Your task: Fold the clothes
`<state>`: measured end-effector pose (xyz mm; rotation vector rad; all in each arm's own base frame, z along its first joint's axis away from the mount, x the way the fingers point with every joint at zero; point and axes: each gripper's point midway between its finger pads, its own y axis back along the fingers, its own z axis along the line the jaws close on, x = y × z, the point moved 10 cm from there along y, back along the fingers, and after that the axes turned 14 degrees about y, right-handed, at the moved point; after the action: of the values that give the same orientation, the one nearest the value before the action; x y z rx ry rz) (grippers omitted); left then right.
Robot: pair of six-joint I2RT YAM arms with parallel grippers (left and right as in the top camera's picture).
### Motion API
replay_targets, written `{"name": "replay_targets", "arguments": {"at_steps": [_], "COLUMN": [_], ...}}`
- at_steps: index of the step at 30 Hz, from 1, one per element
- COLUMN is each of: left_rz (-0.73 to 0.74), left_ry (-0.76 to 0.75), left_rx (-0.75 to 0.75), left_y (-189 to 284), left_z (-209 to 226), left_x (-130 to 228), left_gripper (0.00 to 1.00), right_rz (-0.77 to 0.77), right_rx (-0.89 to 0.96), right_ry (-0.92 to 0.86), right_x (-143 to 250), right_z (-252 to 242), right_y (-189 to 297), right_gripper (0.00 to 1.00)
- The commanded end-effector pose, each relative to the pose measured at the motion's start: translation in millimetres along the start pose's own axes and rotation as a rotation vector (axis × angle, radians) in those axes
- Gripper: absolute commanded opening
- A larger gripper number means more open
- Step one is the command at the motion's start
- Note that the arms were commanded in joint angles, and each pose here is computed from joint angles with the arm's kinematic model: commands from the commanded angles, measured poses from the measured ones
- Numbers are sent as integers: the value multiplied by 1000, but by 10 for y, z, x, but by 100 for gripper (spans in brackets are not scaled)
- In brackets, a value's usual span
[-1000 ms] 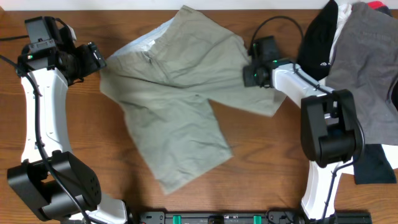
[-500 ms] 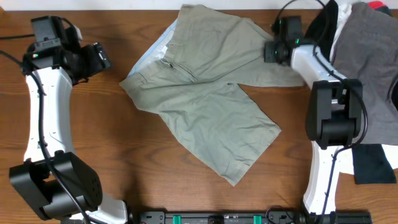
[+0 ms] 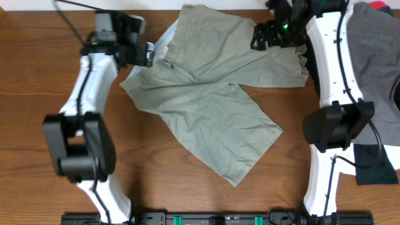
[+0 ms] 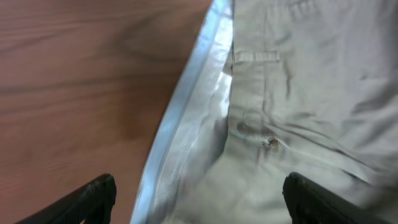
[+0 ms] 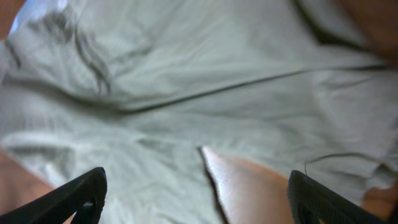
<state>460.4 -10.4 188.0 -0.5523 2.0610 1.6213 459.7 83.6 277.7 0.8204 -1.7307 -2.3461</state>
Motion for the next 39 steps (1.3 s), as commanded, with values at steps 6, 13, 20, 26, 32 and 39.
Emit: {"name": "replay_targets", "arguments": {"at_steps": [6,13,20,26,32,39], "left_rz": [121,153,252,201,9,-71], "left_ry": [-30,-16,27,160,485,604], "left_rx": [83,131,209,90,-150,-213], "left_y": [-626,-632,-590,-415,153,399], "left_z": [130,99,38,244,815,1206], "left_x": [321,374,517,341,12,-4], "left_gripper": [86,72,6,6,6,6], "right_rz": [-3,-24,-29,-29,-20,-6], "right_rx": [-32,-25,-24,-25,-32,-44], "right_ry": [39,45,46,47,59,80], "right_x": [-14,-47,-54,-56,-64,-79], "right_z": [68,62,60,64,127,215], "right_y": [-9,-10,-10,-14,-55,-180], "right_gripper": [90,90,90,91,93,95]}}
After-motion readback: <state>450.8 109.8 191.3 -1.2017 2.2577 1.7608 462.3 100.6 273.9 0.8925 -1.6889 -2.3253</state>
